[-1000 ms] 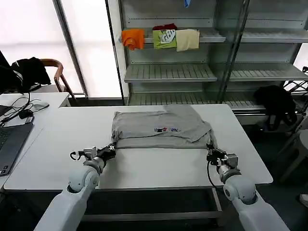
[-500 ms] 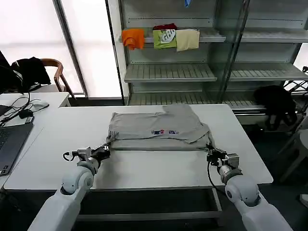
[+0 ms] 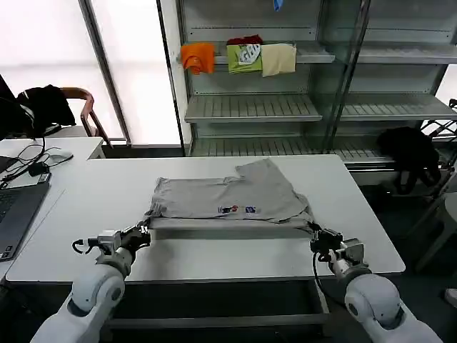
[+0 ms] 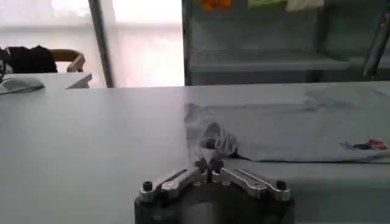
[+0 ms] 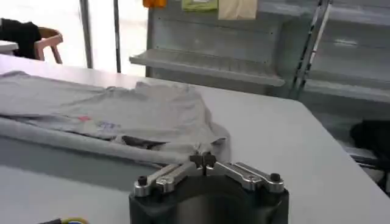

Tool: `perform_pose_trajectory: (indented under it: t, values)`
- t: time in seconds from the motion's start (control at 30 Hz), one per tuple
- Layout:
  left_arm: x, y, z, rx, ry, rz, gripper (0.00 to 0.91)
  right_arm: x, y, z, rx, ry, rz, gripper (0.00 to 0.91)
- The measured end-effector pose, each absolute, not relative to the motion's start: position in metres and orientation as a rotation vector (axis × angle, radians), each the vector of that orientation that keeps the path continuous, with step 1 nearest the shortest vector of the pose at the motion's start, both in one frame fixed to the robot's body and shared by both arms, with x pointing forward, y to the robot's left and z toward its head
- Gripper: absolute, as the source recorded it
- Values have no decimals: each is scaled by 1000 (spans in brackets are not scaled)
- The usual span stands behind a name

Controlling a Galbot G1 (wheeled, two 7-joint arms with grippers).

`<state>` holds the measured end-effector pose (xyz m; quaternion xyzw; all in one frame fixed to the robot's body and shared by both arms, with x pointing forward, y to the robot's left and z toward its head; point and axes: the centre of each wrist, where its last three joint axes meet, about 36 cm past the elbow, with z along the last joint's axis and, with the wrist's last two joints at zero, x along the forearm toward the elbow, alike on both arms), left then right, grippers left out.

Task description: Fold and organize the clothes.

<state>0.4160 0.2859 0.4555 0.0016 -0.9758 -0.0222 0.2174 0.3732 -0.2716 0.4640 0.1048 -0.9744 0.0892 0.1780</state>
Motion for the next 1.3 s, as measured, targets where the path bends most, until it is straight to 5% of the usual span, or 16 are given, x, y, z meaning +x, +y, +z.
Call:
perform_pose_trajectory:
  t: [0.3, 0.4, 0.43, 0.47, 0.5, 0.87, 1.3]
  values:
    - [363, 274, 453, 53, -2674, -114, 30, 338, -268, 464, 326, -2714, 289, 0]
    - [347, 268, 451, 60, -2659, -130, 292, 330, -267, 464, 327, -2699, 296, 20]
    - [342, 266, 450, 63, -2654, -134, 615, 327, -267, 464, 328, -2695, 298, 151]
    - [338, 265, 450, 69, -2650, -140, 786, 325, -267, 464, 328, -2691, 300, 302]
    - [334, 264, 449, 77, -2645, -145, 907, 323, -267, 465, 328, -2686, 304, 907]
    - [317, 257, 452, 141, -2647, -207, 907, 307, -267, 484, 290, -2697, 309, 907]
    - [329, 248, 496, 66, -2807, -203, 907, 359, -293, 520, 264, -2864, 301, 907]
